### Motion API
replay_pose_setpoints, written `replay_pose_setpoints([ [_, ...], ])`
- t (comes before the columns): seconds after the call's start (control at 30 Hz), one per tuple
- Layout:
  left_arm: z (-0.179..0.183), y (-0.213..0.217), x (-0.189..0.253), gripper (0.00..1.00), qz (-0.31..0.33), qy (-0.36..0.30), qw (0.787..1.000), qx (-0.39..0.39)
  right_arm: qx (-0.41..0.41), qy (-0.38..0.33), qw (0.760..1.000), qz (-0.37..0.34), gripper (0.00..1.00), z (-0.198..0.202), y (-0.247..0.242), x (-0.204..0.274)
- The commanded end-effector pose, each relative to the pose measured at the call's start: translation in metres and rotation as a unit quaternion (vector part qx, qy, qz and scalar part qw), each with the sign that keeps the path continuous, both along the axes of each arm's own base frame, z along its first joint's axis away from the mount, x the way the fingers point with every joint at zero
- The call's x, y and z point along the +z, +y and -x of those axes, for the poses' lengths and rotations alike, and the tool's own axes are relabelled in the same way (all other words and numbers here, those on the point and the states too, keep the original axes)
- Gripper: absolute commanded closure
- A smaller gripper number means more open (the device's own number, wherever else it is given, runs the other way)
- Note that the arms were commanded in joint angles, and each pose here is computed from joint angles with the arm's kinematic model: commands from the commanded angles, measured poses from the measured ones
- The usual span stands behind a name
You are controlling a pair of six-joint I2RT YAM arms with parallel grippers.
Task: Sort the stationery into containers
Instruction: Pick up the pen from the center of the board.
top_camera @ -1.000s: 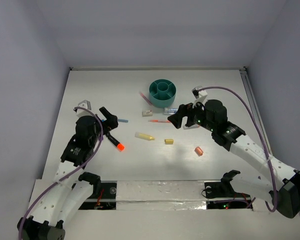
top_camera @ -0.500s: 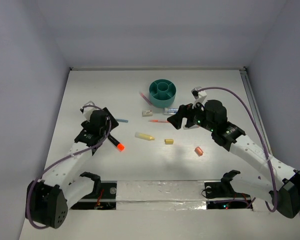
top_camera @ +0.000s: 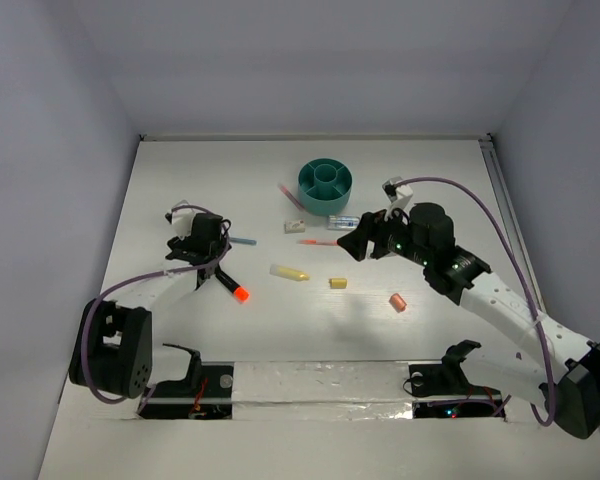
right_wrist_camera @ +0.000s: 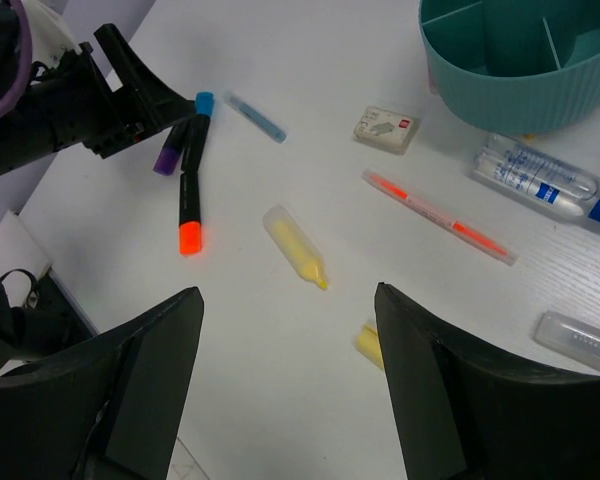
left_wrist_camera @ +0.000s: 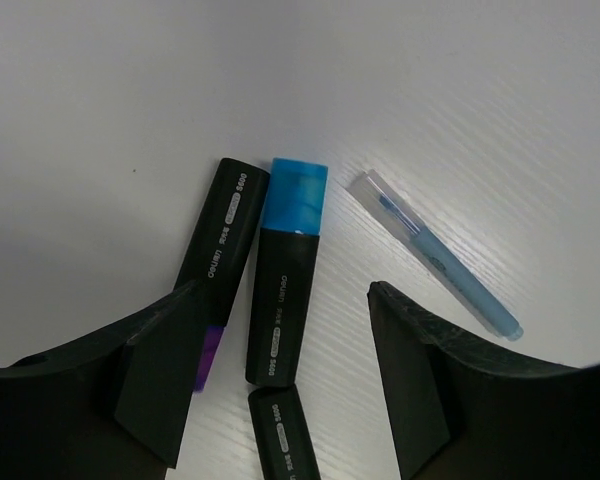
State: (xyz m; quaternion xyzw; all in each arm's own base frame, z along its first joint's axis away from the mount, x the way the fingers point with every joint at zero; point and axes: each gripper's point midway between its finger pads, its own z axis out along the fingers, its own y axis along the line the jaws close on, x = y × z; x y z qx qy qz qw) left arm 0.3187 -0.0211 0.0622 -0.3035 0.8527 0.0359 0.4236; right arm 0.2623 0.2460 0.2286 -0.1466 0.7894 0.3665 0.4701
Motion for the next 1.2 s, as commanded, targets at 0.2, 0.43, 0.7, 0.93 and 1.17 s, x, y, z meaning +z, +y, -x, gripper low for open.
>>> replay_pose_setpoints([
  [0.2,-0.032,0.001,0.021,0.43,0.011,-0.048,0.999,-0.005,0.011,-0.027,0.999,-0.024,0.25,0.006,0.002,0.019],
  [0.43,-0.04,-0.003,0.01,0.44,0.012,-0.035,0.999,-0.014,0.01,-0.027,0.999,-0.023,0.15,0.005,0.002,0.018],
  [0.7,-0.042,0.003,0.0,0.48,-0.004,-0.023,1.0,-0.001,0.006,-0.027,0.999,-0.021,0.07,0.004,0.001,0.017],
  [0.93,-0.047,0.007,-0.007,0.53,-0.012,-0.013,1.0,0.007,0.006,-0.026,0.999,-0.02,0.07,0.004,0.001,0.016],
  [1.17,-0.05,0.015,-0.013,0.54,-0.01,-0.01,1.0,0.019,0.005,-0.024,1.0,-0.018,0.07,0.004,0.001,0.014],
])
